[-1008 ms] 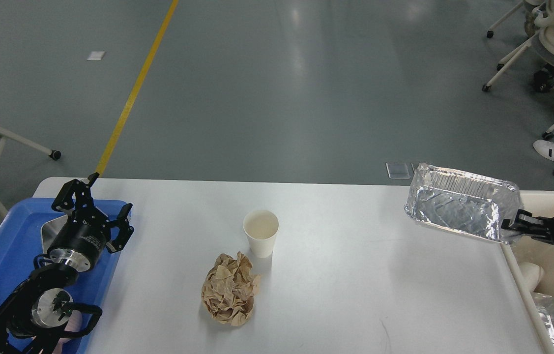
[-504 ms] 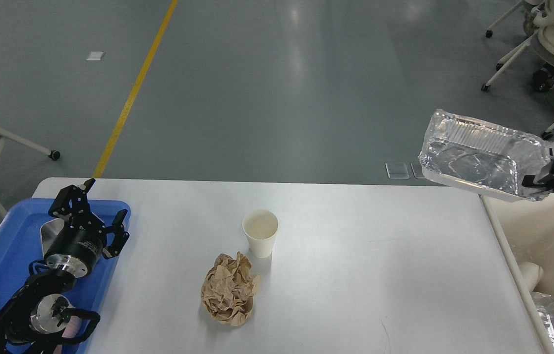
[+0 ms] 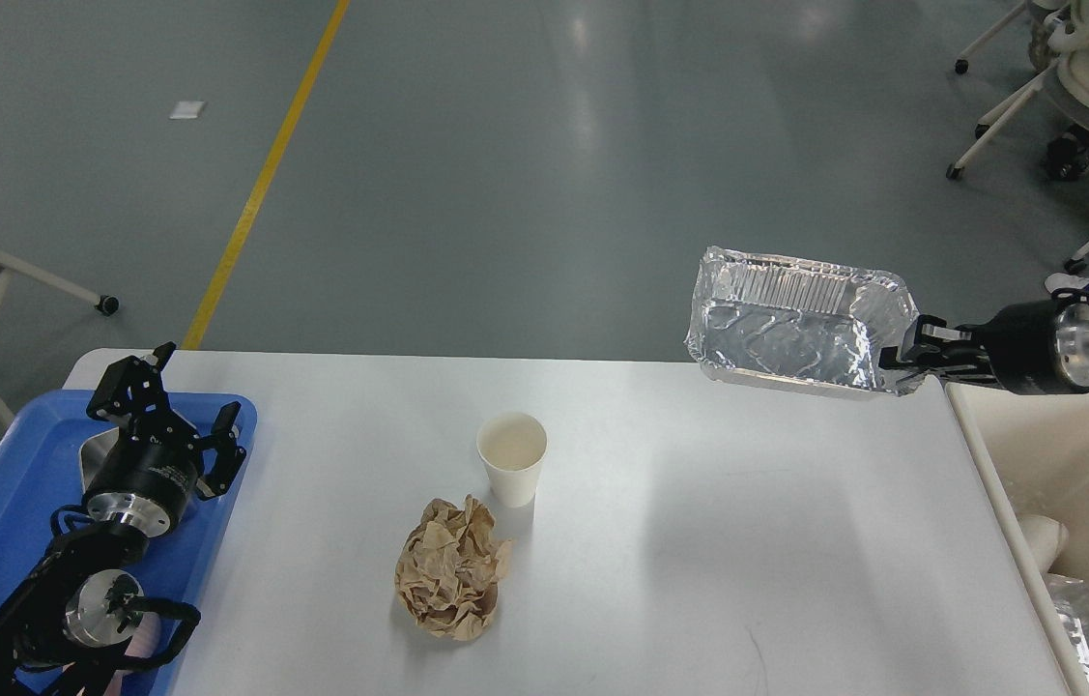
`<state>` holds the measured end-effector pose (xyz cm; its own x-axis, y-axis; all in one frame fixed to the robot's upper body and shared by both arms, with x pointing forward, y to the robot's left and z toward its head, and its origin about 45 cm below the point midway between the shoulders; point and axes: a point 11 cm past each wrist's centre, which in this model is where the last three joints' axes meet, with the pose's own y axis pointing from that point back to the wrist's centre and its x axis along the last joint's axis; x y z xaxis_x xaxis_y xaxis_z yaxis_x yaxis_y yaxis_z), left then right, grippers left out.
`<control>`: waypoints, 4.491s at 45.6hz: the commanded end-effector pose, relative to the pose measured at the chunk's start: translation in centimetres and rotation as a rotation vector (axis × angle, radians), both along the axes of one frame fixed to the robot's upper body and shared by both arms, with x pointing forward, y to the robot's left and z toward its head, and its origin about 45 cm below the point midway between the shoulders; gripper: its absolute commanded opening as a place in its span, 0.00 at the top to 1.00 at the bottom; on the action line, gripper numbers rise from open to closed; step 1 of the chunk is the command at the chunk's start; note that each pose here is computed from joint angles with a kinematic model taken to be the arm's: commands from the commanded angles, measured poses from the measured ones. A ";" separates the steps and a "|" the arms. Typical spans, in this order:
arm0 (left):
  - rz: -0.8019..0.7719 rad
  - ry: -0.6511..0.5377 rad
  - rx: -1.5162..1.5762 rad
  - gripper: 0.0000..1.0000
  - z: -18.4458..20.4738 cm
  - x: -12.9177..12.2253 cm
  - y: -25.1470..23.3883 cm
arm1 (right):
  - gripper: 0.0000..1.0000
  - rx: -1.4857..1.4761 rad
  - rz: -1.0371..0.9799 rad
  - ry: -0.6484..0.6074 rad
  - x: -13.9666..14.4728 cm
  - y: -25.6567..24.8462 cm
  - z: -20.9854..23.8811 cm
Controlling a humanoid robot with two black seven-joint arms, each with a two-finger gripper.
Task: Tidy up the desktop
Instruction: 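Lift the foil tray and carry it toward the table center, then reach the left gripper to the white paper cup and grasp it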
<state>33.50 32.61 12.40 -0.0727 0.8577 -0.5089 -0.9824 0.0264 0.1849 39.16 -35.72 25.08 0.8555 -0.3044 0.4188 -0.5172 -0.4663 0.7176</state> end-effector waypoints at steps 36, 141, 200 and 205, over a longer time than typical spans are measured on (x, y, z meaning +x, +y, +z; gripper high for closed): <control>-0.126 0.029 0.034 0.03 -0.3 0.8 -4.3 | 1.00 -0.058 0.121 -0.001 0.5 5.8 -1.1; -0.981 -0.016 1.428 0.03 5.5 1.2 -0.9 | 1.00 -0.041 0.107 0.004 0.2 6.2 -2.1; -1.257 -0.051 1.452 0.67 -3.1 3.6 -18.5 | 1.00 -0.025 0.097 0.005 0.0 6.2 -2.6; -1.289 -0.069 1.467 0.88 -2.8 3.9 -19.6 | 1.00 -0.025 0.096 0.004 0.0 6.2 -2.6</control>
